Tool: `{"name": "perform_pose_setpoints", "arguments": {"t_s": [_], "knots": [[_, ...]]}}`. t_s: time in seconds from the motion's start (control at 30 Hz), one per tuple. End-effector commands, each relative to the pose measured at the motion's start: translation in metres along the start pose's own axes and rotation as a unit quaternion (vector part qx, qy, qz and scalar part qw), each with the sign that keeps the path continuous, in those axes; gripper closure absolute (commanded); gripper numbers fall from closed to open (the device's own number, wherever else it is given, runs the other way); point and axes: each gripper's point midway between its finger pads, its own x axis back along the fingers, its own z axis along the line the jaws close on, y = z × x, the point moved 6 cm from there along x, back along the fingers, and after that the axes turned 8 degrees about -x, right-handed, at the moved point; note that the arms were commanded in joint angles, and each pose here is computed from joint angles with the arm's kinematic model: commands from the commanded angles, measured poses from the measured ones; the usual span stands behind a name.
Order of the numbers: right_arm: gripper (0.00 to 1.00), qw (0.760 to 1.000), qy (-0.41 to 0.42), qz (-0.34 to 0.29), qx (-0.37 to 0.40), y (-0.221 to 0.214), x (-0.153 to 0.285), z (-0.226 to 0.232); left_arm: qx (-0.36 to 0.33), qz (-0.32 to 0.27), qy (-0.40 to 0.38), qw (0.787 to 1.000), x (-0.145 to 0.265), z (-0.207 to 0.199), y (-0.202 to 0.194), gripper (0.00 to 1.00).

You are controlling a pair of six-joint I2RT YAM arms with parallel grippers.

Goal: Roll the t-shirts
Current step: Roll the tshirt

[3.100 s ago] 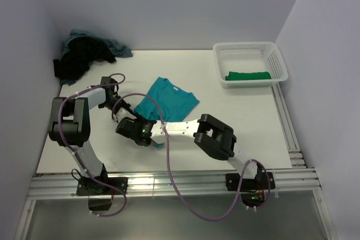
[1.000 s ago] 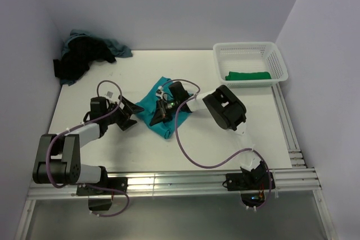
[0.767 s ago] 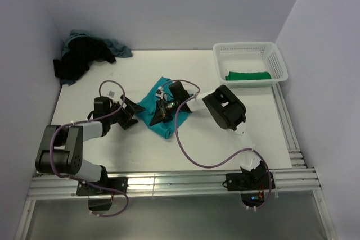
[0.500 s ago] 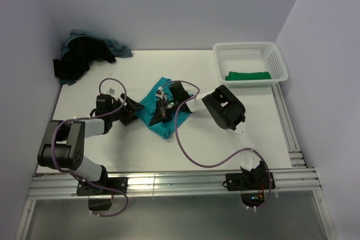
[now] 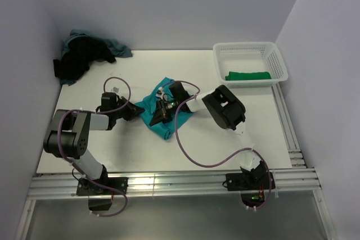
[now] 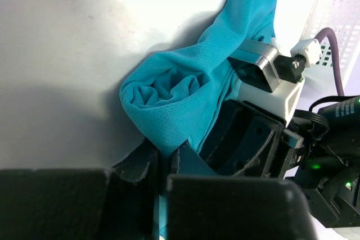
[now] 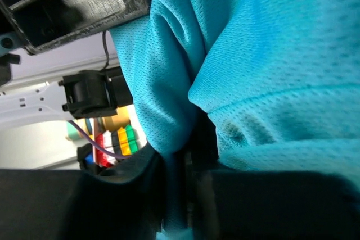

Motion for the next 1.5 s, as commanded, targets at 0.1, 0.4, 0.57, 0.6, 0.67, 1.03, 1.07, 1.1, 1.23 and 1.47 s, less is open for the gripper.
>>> {"name": "perform_pose_setpoints", "arguments": {"t_s": [0.1,0.4,0.57,0.6,0.67,1.03,1.07,1.1,1.23,1.47], "knots": [[0.62,1.000,-0.013,0.009,0.012,-0.009,0.006,0.008,-0.029,-0.028,0.007,0.999,-0.004,-0.011,0.019,1.00],[0.54,0.998,-0.058,0.006,0.036,-0.029,0.017,0.021,-0.010,-0.040,0.048,0.998,0.000,-0.007,0.022,1.00],[0.52,0.995,-0.096,0.012,0.033,-0.048,0.021,0.012,-0.003,-0.047,0.061,0.997,0.003,-0.007,0.023,1.00],[0.52,0.994,-0.100,0.013,0.040,-0.052,0.021,0.015,-0.003,-0.046,0.063,0.997,0.003,-0.007,0.023,1.00],[0.50,0.993,-0.112,0.016,0.036,-0.060,0.023,0.011,-0.006,-0.044,0.066,0.997,0.003,-0.007,0.022,1.00],[0.50,0.985,-0.165,0.030,0.052,-0.091,0.022,0.012,-0.012,-0.038,0.071,0.997,0.002,-0.009,0.017,1.00],[0.49,0.984,-0.168,0.031,0.052,-0.094,0.023,0.011,-0.012,-0.034,0.073,0.997,0.001,-0.008,0.016,1.00],[0.46,0.983,-0.170,0.027,0.057,-0.095,0.025,0.014,-0.012,-0.032,0.074,0.997,0.001,-0.008,0.017,1.00],[0.34,0.979,-0.192,0.026,0.063,-0.107,0.036,0.014,-0.015,-0.029,0.069,0.997,0.000,-0.010,0.017,1.00],[0.25,0.956,-0.274,-0.029,0.098,-0.115,0.068,0.026,-0.022,-0.004,0.058,0.998,-0.004,-0.014,0.013,1.00]]}}
